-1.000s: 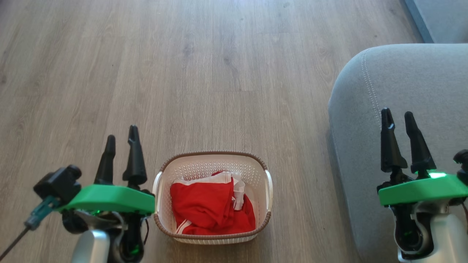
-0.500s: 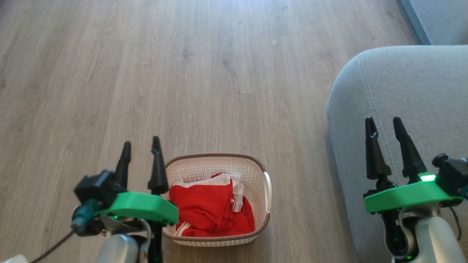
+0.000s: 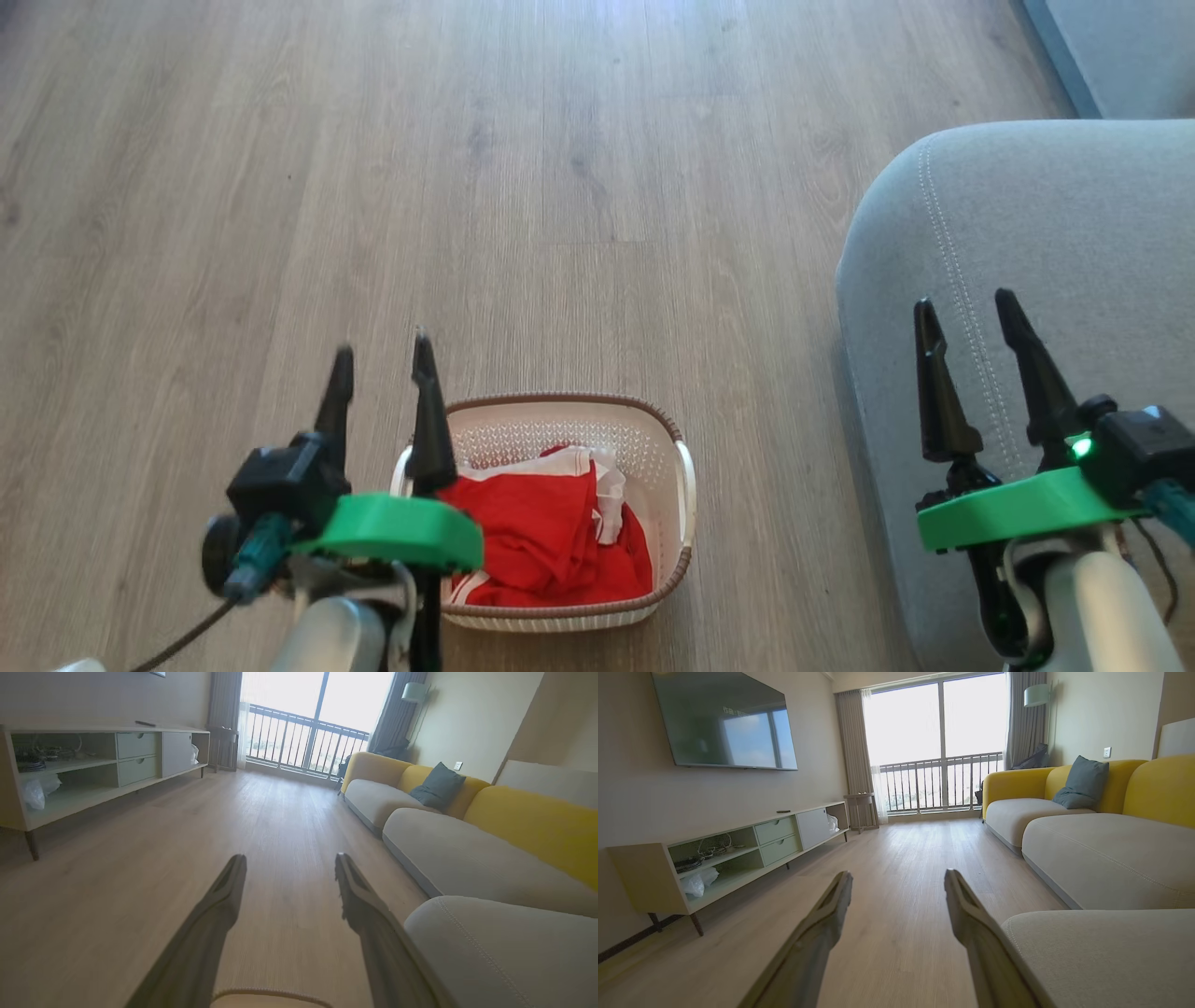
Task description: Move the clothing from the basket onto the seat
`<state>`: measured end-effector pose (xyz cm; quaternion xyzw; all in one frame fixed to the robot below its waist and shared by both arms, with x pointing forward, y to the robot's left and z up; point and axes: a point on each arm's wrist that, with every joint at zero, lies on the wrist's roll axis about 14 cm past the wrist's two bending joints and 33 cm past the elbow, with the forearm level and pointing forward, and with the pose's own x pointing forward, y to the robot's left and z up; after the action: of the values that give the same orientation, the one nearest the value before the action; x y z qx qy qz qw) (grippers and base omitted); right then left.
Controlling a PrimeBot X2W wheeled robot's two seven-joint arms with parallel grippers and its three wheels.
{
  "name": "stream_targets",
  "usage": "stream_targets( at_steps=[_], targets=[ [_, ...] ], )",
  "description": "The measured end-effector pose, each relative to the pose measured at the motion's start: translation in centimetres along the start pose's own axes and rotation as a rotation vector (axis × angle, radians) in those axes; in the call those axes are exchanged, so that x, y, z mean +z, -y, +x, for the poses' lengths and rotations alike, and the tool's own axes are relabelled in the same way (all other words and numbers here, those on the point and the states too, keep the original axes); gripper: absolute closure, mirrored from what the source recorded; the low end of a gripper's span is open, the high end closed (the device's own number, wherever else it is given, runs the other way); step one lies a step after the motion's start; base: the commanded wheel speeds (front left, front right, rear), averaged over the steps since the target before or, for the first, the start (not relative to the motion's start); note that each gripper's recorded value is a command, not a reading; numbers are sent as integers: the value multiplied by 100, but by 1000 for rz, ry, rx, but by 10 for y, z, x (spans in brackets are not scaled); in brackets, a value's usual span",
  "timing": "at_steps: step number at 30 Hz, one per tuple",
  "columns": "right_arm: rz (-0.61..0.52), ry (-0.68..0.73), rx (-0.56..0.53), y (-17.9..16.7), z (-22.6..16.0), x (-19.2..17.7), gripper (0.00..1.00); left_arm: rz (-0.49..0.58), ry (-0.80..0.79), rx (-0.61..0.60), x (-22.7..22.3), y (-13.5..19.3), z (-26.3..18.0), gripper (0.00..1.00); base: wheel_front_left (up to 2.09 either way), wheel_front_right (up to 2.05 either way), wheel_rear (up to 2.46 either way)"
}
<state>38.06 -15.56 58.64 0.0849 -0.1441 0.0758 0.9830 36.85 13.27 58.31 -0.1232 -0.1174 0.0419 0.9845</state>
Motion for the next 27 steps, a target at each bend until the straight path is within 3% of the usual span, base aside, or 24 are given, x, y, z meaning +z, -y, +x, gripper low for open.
stream_targets(
  at_steps=[2, 13, 19, 27],
  targets=[
    [-9, -14, 2, 0, -1, -5, 0, -50, -58, -2, -16, -5, -4, 0, 0, 0, 0],
    [-103, -82, -1, 5, -11, -28, 0, 78, -14, -10, -15, -11, -8, 0, 0, 0, 0],
    [-151, -166, 15, 4, -22, -54, 0, 101, -153, -26, -59, -11, -28, 0, 0, 0, 0],
    [-142, -263, 26, 2, -34, -83, 0, 41, -241, -19, -81, -18, -37, 0, 0, 0, 0]
  ],
)
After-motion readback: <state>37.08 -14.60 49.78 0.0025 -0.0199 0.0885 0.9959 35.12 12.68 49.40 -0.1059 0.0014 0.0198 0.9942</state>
